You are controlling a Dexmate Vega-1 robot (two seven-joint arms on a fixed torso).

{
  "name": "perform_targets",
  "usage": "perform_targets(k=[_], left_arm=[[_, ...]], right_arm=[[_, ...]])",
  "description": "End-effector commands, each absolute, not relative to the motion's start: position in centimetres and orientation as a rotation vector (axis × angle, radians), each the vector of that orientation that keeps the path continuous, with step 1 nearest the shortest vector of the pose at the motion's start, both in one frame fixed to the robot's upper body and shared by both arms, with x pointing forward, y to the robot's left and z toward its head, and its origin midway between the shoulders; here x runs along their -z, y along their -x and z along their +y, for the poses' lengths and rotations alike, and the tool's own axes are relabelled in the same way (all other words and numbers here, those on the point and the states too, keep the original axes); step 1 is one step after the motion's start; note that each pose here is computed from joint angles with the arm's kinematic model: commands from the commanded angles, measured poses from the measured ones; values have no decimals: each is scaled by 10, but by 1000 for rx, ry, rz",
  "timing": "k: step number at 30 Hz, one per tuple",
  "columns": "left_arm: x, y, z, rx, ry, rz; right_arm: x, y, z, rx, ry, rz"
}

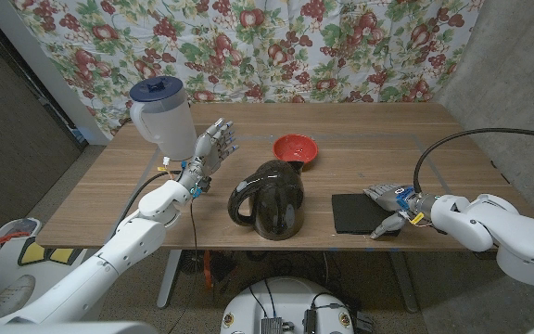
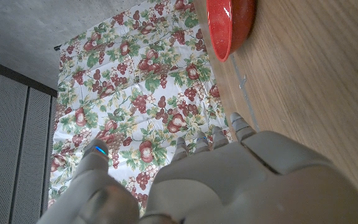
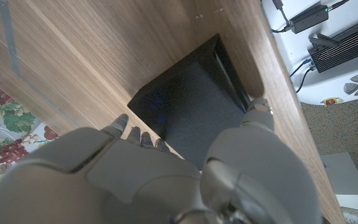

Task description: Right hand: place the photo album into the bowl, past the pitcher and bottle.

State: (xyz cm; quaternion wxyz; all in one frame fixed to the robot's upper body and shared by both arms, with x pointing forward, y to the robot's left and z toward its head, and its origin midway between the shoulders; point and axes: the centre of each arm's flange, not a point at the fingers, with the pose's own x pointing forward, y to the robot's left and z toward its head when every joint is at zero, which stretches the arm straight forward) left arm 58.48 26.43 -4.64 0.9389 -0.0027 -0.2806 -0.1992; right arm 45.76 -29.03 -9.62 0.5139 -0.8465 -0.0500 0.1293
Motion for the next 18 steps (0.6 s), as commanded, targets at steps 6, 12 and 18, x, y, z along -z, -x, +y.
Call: perform_targets(k=[6,12,18], left_arm=[[48,-584,264,399,9,-577],[48,-584,263,401,8,-578],[48,-584,263,400,10,-575]], right_arm=[[99,-462,-292,-341,2024,-93],[100,-464,-293,-346,2016,-86],[101,-463,-293,-346,2015,-86]])
